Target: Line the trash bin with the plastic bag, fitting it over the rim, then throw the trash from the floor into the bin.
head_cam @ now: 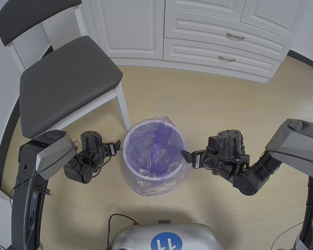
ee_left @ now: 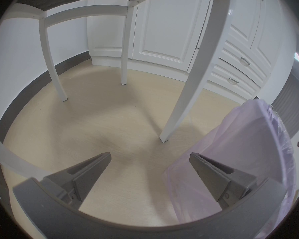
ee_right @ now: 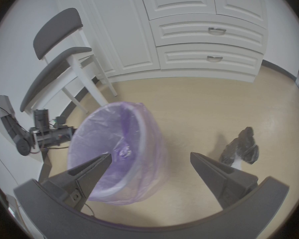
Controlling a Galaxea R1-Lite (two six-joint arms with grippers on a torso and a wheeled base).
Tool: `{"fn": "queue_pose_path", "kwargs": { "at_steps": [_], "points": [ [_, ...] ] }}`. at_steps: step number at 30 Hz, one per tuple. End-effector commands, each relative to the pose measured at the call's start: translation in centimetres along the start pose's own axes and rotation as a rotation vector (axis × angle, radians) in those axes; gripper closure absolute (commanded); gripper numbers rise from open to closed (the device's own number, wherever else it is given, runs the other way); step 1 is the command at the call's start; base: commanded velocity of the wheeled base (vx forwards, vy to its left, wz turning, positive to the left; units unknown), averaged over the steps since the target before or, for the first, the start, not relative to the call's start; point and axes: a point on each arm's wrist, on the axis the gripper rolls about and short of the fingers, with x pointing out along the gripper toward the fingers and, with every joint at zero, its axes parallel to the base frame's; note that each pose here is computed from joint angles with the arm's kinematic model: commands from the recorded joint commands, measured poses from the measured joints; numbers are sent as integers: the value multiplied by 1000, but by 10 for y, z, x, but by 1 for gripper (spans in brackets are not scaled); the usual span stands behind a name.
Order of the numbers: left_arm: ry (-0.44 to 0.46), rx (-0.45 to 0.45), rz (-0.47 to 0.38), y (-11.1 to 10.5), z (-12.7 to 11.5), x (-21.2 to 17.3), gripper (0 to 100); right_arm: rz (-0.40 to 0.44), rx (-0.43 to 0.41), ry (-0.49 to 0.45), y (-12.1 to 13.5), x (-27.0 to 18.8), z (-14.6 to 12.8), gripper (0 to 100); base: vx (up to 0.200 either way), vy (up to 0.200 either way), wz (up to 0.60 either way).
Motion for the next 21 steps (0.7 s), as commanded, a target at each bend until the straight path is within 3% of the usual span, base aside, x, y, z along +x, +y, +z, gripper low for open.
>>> {"fn": "queue_pose_path", "kwargs": {
  "at_steps": [1, 6, 12, 18, 21],
  "points": [
    [-21, -3, -21, 1, 23, -15, 0, -76, -13, 2, -31, 10, 2, 0, 0, 0, 0],
    [-10, 0, -22, 0, 19, -15, 0, -108, 11, 43, -50, 39, -20, 0, 0, 0, 0],
    [-7, 0, -21, 0, 17, -14, 0, -37, 180, 137, -50, 50, -27, 0, 0, 0, 0],
    [0, 3, -26, -2, 14, -14, 0, -29, 226, 171, -51, 55, -29, 0, 0, 0, 0],
    [20, 6, -26, -3, 6, -13, 0, 16, 268, 202, -51, 64, -39, 0, 0, 0, 0]
  ]
}}
